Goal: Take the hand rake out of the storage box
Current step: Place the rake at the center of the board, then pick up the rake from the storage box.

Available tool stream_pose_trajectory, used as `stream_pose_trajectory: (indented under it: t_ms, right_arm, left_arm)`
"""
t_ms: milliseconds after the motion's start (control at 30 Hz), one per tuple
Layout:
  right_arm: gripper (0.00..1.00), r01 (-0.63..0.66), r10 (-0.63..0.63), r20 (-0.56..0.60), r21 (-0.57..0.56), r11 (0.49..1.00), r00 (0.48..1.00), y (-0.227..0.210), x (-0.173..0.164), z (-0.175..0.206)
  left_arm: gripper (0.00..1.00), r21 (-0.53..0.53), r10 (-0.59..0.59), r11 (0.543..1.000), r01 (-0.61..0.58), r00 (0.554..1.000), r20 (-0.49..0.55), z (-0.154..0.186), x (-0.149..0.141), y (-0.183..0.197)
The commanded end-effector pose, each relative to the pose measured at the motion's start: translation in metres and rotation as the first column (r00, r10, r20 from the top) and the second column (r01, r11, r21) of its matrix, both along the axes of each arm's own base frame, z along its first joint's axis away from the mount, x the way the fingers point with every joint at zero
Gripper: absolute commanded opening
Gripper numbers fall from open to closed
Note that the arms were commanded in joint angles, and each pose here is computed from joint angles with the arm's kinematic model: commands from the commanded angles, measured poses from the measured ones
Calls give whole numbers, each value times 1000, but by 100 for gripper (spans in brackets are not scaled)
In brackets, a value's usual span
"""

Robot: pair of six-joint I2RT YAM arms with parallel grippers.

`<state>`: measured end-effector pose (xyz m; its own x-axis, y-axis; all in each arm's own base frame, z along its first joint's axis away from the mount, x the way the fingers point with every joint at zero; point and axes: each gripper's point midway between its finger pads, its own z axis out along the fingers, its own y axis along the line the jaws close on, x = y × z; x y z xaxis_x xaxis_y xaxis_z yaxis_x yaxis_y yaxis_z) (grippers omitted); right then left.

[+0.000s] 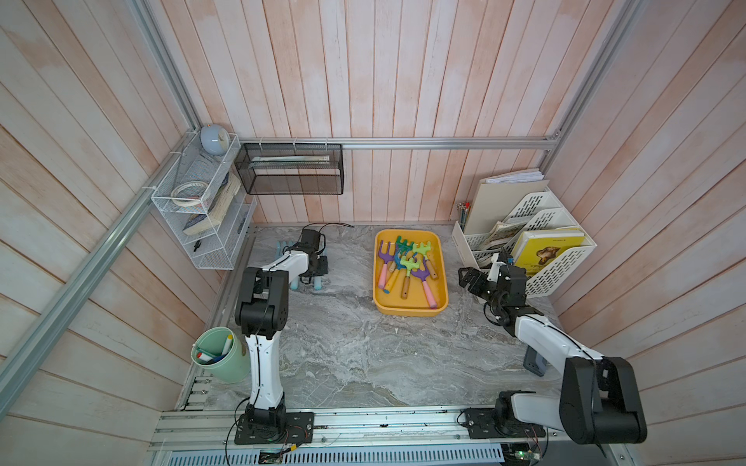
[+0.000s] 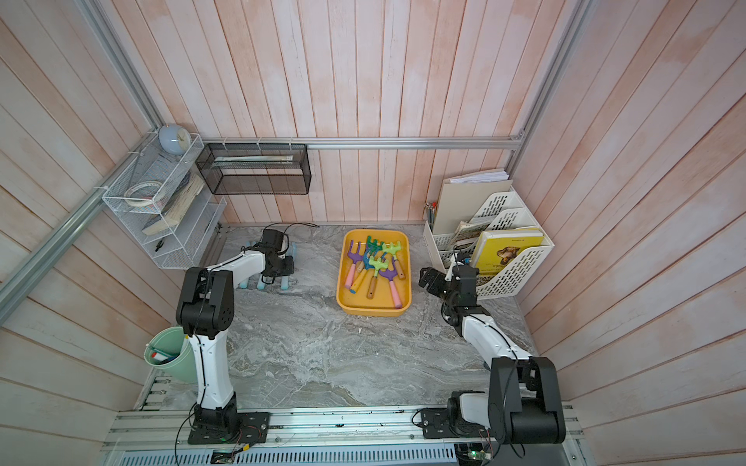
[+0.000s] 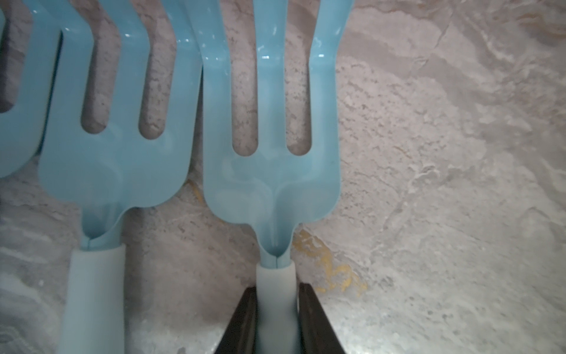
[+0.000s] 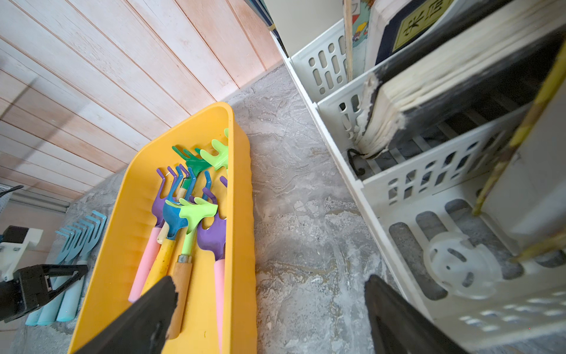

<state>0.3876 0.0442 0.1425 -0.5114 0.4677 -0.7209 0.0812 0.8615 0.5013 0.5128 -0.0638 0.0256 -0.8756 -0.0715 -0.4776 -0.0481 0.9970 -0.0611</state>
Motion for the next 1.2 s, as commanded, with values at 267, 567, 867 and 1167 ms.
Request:
stream_pose_trajectory:
  t_ms: [267, 567, 867, 1167]
  right_arm:
    - [98, -7, 7, -4, -7, 1000, 1000, -1, 0, -5]
    - [98, -2, 2, -1, -10, 1000, 1000, -2, -1, -4]
    - [98, 1, -1, 3, -10, 1000, 1000, -2, -3, -3]
    - [98, 6, -6, 1, -12, 1000, 1000, -3, -4, -5]
  left_arm:
    - [44, 13, -6, 1000, 5, 1000, 22, 13, 4, 2]
    - [53, -2, -107, 994, 110, 969, 223, 105, 0, -82]
    - [54, -75, -339, 918, 390, 868, 363, 147, -23, -253]
    - [44, -112, -435, 873, 475, 861, 262, 95, -41, -314]
